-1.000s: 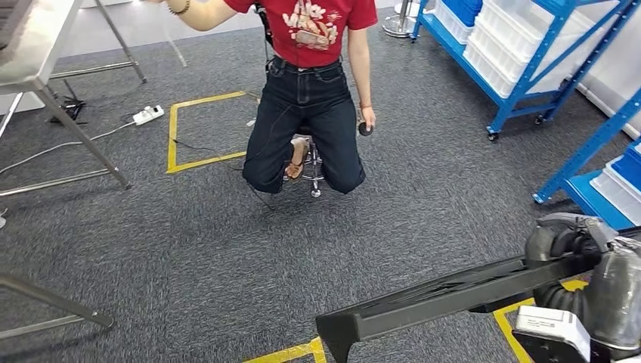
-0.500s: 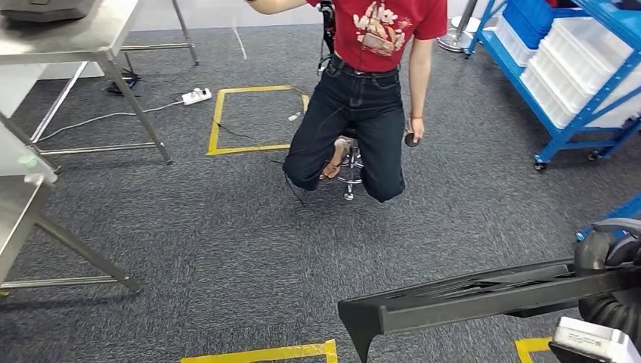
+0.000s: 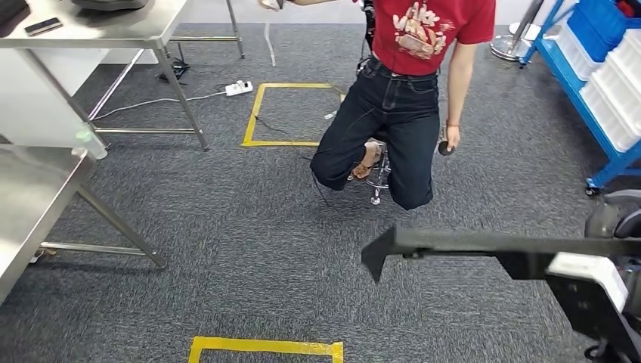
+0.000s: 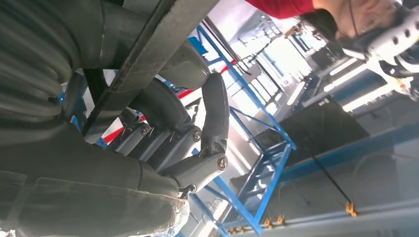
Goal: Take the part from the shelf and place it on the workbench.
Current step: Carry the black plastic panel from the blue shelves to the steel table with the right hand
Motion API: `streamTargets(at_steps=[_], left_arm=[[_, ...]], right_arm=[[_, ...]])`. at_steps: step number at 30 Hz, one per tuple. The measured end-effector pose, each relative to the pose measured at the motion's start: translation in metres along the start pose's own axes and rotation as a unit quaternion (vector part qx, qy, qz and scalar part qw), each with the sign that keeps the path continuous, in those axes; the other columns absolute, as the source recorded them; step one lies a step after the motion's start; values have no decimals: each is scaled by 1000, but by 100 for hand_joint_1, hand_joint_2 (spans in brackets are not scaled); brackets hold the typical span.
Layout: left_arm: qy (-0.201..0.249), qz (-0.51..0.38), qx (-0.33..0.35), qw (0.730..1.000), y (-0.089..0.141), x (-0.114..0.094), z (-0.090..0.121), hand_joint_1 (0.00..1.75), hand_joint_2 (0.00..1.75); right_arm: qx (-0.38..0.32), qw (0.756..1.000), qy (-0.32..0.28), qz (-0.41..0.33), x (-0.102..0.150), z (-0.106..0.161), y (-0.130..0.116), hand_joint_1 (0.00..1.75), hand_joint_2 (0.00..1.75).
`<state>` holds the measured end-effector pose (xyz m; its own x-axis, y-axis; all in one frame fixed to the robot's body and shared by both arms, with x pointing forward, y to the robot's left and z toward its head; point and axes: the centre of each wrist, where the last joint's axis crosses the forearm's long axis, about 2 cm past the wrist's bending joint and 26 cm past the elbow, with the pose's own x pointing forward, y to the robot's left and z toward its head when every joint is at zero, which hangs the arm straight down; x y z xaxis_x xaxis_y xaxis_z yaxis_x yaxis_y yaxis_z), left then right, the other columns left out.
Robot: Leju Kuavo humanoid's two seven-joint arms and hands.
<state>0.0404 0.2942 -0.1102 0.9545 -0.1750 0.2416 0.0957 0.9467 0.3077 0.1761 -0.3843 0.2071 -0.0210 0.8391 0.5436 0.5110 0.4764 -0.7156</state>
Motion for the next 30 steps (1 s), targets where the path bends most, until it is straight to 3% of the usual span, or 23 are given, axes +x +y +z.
streamTargets(at_steps=[19,30], left_arm=[[-2,8,10,1000,3,5,-2,0,175],[14,17,27,999,4,4,-1,0,175]], right_arm=[[56,995,10,78,3,-90,56,175,175],[73,994,-19,75,21,-119,74,175,175]])
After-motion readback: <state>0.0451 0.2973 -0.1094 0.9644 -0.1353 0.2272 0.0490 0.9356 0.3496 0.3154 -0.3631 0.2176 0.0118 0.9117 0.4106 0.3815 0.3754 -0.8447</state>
